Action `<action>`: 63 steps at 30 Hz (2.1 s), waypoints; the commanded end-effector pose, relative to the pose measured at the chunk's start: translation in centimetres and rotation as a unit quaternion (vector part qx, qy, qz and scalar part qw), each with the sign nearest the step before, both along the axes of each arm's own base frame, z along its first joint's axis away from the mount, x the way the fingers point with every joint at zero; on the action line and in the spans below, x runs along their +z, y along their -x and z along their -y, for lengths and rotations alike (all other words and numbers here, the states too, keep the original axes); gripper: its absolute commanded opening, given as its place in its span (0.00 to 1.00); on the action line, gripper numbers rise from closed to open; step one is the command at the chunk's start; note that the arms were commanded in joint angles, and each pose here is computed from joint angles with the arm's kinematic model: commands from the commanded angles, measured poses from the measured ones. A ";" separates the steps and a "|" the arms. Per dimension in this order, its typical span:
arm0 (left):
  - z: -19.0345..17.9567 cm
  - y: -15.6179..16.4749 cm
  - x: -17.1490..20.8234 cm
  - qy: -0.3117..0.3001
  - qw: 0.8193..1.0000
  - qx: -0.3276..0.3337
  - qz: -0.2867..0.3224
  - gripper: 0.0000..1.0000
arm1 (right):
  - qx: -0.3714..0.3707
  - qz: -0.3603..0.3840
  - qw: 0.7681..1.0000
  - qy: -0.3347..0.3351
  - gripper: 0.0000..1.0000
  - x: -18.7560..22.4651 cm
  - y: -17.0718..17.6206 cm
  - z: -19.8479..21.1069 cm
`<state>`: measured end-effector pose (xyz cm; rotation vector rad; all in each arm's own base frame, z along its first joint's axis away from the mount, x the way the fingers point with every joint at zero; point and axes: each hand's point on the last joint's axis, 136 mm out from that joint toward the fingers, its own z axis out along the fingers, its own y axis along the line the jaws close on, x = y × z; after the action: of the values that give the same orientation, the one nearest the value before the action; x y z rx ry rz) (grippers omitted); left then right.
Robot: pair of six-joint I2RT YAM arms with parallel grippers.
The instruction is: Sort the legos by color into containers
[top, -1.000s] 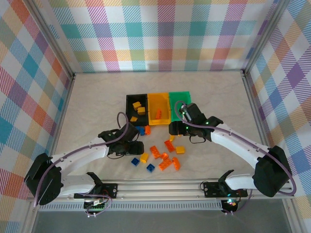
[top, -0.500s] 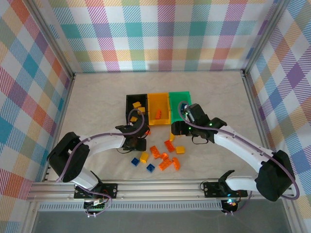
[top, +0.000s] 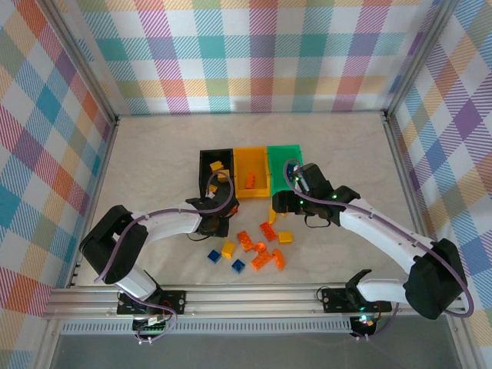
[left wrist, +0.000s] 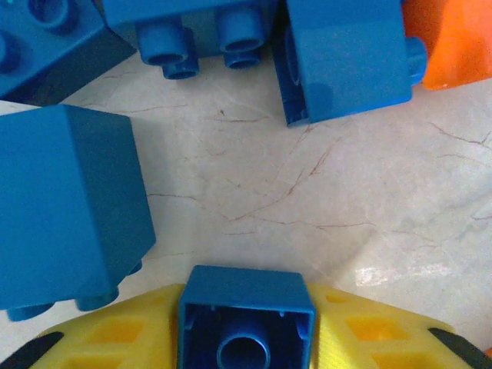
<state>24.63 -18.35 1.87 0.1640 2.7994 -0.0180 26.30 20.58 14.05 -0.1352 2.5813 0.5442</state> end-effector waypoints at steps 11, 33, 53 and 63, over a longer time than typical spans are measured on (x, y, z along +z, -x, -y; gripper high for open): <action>3.5 -0.9 8.4 0.084 0.995 -0.023 0.056 0.35 | -0.035 0.021 0.999 0.012 0.75 0.4 0.0 2.2; 22.9 -17.7 11.4 0.154 0.982 -0.072 0.077 0.36 | -0.069 0.007 0.997 0.020 0.76 -0.9 2.6 5.5; 18.8 -13.4 20.0 0.221 0.963 -0.058 0.141 0.95 | -0.006 -0.026 1.000 -0.003 0.73 -2.6 2.4 2.0; 5.8 -4.1 16.0 0.188 0.971 0.019 0.149 1.00 | -0.013 -0.048 0.999 0.010 0.72 -5.0 1.3 -3.5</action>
<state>29.68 -26.67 18.53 0.1007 2.4686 -0.5101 23.07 22.10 7.72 -0.1607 2.7423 0.4937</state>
